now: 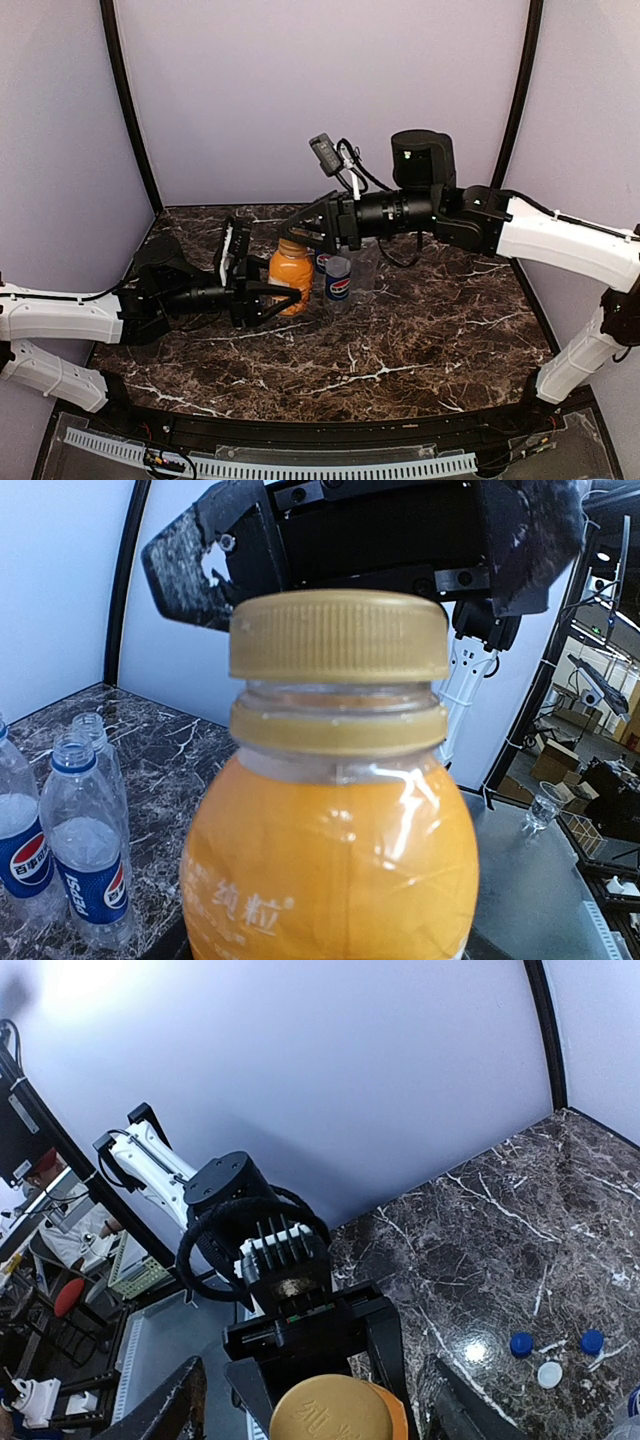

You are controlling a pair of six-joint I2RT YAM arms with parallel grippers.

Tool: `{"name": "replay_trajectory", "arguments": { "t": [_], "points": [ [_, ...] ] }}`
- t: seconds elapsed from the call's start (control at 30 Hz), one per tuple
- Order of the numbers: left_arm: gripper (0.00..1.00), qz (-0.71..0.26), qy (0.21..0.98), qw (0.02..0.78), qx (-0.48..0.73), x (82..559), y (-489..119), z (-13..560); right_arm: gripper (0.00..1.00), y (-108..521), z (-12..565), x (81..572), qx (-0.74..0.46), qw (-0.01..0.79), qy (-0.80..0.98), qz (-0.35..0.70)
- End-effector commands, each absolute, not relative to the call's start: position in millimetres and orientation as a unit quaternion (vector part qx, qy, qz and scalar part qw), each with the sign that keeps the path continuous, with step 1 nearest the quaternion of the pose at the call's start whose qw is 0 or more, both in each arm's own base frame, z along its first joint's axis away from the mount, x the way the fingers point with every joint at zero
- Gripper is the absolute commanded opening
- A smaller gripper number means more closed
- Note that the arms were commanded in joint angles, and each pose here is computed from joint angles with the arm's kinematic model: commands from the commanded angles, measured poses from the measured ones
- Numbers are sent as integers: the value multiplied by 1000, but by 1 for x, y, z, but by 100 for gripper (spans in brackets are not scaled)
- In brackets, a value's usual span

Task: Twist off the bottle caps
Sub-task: Unscrew the bottle cap from the plastic bottle.

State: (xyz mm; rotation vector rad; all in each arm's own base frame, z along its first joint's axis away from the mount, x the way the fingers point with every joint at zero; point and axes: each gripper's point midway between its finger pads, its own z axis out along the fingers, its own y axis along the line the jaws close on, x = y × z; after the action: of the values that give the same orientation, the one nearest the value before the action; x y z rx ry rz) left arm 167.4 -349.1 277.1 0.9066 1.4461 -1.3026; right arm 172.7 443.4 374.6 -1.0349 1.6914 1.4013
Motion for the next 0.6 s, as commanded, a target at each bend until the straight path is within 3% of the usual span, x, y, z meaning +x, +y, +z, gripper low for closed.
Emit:
{"name": "replay_trajectory", "arguments": {
  "t": [0.0, 0.2, 0.57],
  "points": [
    [7, -525, 579, 507, 364, 171, -344, 296, 66, 450, 378, 175, -387, 357, 659, 537],
    [7, -525, 578, 509, 361, 172, -343, 298, 61, 451, 372, 175, -389, 351, 664, 533],
    [7, -525, 580, 508, 360, 173, -344, 296, 36, 452, 367, 171, -400, 345, 660, 534]
  ]
}}
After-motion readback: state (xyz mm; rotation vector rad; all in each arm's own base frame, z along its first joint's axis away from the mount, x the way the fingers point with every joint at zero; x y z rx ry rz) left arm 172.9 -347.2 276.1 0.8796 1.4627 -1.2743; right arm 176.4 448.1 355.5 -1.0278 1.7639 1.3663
